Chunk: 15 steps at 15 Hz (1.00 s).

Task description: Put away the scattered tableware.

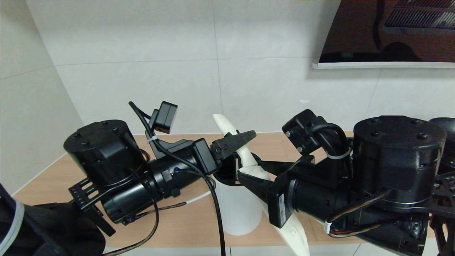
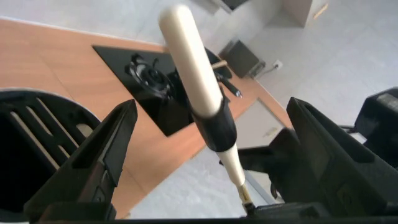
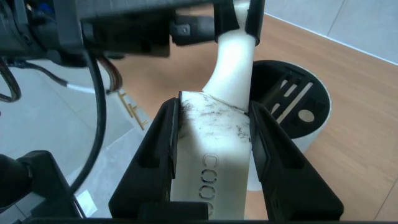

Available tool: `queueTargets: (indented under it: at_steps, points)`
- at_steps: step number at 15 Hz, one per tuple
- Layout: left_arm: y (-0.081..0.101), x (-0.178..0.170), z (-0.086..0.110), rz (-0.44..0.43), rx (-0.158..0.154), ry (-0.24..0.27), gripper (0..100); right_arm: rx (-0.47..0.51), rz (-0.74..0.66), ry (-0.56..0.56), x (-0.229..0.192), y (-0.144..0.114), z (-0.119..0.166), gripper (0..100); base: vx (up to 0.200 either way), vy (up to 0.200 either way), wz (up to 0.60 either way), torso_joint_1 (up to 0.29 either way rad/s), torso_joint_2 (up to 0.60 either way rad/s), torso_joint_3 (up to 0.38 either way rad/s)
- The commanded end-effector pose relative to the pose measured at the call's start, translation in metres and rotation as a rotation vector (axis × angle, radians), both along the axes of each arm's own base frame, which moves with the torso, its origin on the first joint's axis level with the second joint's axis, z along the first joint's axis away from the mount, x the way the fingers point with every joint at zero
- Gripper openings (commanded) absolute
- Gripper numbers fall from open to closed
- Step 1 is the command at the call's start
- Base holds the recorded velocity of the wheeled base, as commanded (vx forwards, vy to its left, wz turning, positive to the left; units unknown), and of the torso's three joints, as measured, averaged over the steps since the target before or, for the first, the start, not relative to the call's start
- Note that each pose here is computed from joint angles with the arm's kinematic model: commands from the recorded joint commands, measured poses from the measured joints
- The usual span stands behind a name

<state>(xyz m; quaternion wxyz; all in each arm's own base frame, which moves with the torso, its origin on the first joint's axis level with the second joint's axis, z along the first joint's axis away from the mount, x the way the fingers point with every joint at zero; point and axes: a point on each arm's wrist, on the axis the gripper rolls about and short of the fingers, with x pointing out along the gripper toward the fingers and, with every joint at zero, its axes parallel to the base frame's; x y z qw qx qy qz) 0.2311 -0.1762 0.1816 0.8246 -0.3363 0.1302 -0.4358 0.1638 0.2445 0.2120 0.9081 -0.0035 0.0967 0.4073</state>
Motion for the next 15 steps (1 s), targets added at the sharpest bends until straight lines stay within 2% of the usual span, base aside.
queueTargets:
  at_steps: [1, 7, 8, 10, 15]
  points:
    - [-0.0011, -0.0013, -0.0005, -0.005, 0.002, 0.002, 100, -0.005, 0.001, 0.004, 0.0002, 0.0011, -0.0017, 0, 0.0, 0.0, 0.0, 0.0, 0.0, 0.0]
    - [-0.0012, -0.0012, -0.0013, -0.005, 0.004, 0.004, 100, -0.008, 0.002, 0.006, -0.0004, 0.001, -0.003, 0, 0.0, 0.0, 0.0, 0.0, 0.0, 0.0]
    - [-0.0012, -0.002, -0.0016, -0.007, 0.006, 0.004, 0, -0.01, 0.007, 0.007, -0.0013, 0.0014, -0.0034, 0, 0.0, 0.0, 0.0, 0.0, 0.0, 0.0]
    - [-0.0014, -0.0018, -0.0029, -0.008, 0.024, -0.013, 0, -0.01, 0.018, 0.007, -0.0045, 0.0029, -0.0034, 0, 0.0, 0.0, 0.0, 0.0, 0.0, 0.0]
    - [-0.0016, -0.0016, -0.0033, -0.009, 0.025, -0.012, 0, -0.008, 0.002, 0.002, -0.0051, 0.0021, -0.0021, 0, 0.0, 0.0, 0.0, 0.0, 0.0, 0.0]
